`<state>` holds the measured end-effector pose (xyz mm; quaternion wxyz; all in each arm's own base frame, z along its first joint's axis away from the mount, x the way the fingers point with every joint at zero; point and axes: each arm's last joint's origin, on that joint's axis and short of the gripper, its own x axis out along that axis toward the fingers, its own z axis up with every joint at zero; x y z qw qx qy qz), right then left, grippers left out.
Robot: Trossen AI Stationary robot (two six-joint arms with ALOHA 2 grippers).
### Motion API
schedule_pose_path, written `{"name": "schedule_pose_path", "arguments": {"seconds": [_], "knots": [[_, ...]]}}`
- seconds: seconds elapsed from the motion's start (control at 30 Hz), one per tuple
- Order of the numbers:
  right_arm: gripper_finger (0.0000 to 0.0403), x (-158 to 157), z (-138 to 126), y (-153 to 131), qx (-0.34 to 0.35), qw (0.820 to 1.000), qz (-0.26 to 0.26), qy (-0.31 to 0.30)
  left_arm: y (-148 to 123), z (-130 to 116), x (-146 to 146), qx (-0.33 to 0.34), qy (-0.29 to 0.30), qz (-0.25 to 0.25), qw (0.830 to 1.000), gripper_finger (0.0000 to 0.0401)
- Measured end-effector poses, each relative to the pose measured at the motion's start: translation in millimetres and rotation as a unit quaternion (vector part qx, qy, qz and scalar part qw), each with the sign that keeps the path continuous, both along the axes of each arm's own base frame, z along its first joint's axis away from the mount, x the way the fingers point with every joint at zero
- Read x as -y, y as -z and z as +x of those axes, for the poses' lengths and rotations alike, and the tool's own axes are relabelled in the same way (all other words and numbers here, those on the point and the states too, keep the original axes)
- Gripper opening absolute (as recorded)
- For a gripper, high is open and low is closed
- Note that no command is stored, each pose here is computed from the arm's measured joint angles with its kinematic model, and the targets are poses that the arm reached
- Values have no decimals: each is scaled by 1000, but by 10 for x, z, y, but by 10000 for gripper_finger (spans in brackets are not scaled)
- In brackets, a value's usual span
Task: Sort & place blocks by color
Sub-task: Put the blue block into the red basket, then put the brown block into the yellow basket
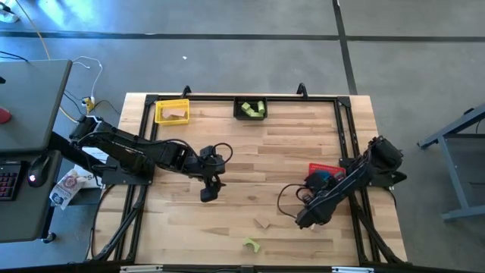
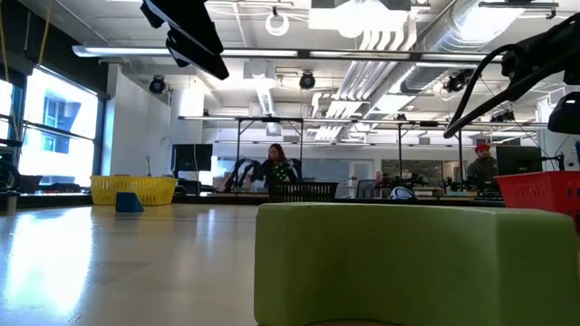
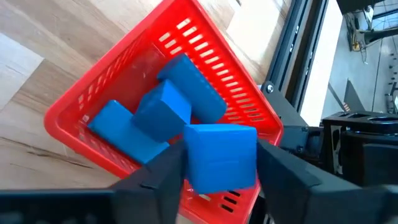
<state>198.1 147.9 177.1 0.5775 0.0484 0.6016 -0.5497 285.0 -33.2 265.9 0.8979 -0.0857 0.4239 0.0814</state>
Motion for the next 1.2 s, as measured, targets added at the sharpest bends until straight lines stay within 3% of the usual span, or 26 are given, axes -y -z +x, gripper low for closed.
{"name": "schedule_pose_path", "arguments": {"seconds": [0.17, 0.43, 0.8, 1.0, 1.2], "knots": [[231, -2, 3, -4, 0, 1000, 1, -1, 0, 0, 0, 0, 0, 0, 1000, 227], [238, -144, 110, -177, 33, 998, 28, -36, 0, 0, -1, 0, 0, 0, 1000, 227], [239, -665, 117, -591, 57, 975, 180, -113, 0, 0, 0, 0, 0, 0, 1000, 227], [240, -825, 161, -469, 73, 946, 271, -163, 0, 0, -1, 0, -4, -3, 1000, 227], [240, -822, 156, -359, 70, 941, 283, -171, 0, 0, -1, 0, -4, -3, 1000, 227]]}}
